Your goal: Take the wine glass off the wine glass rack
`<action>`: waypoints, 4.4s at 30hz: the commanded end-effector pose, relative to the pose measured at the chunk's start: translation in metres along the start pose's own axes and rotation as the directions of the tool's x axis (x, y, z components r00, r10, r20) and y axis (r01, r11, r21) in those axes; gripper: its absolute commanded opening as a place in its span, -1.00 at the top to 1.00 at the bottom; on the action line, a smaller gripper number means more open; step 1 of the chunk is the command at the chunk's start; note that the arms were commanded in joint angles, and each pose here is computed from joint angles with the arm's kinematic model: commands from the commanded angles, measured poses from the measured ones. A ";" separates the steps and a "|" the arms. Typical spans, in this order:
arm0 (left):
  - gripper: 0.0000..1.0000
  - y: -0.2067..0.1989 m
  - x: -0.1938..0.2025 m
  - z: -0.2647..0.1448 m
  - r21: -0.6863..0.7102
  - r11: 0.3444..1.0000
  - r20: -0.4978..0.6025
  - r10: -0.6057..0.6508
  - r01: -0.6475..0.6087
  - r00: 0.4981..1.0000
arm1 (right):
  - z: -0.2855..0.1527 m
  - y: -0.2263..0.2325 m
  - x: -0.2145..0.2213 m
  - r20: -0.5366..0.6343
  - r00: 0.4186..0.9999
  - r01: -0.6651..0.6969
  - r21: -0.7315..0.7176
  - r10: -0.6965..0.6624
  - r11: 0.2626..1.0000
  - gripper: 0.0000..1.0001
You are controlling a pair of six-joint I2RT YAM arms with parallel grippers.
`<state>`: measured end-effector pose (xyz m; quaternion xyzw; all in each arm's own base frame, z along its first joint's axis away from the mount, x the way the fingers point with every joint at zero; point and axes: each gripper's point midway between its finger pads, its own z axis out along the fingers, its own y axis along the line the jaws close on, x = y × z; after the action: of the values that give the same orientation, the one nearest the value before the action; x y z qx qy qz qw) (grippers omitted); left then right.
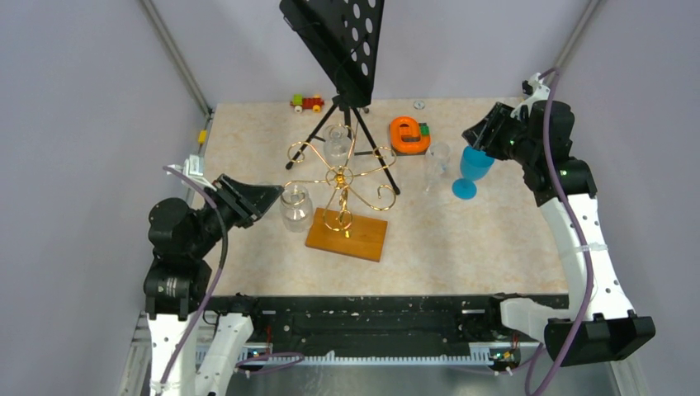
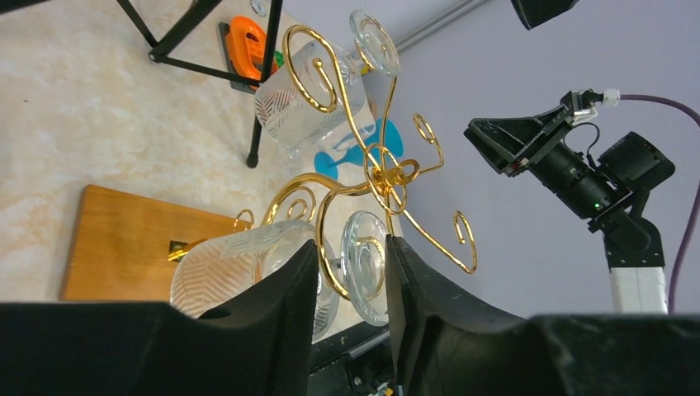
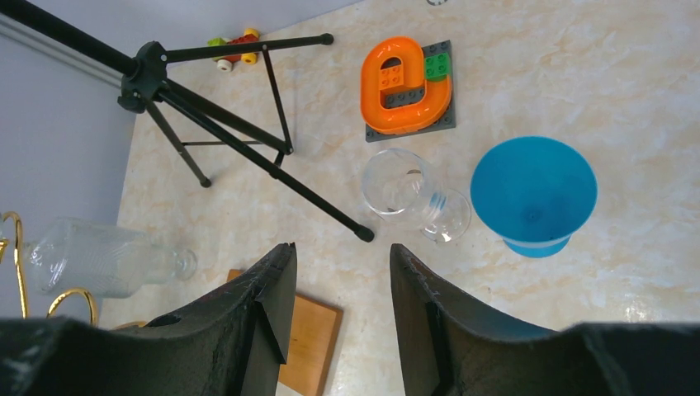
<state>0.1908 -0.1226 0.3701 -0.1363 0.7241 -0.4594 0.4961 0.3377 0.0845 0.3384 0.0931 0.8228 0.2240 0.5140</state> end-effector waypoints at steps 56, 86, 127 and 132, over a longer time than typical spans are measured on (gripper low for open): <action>0.31 0.007 0.024 0.014 0.015 0.995 -0.163 -0.095 0.098 0.982 | -0.014 0.013 -0.012 0.084 0.996 0.009 -0.056 -0.004 0.998 0.05; 1.00 -0.014 0.025 0.005 0.092 0.996 -0.231 0.032 -0.011 0.972 | -0.016 0.016 -0.012 0.090 0.996 0.006 -0.074 0.001 0.997 0.04; 1.00 -0.028 -0.030 -0.011 0.020 0.990 0.128 -0.139 0.138 0.982 | -0.016 0.014 -0.005 0.081 0.997 0.002 -0.079 0.004 0.997 0.04; 1.00 -0.030 -0.036 -0.003 0.056 0.989 0.142 -0.142 0.135 0.980 | -0.019 0.013 -0.004 0.081 0.997 0.001 -0.075 0.005 0.997 0.04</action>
<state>0.1886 -0.1187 0.3774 -0.2330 0.7128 -0.4845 0.4504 0.3259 0.0877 0.3374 0.0903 0.8100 0.2415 0.5268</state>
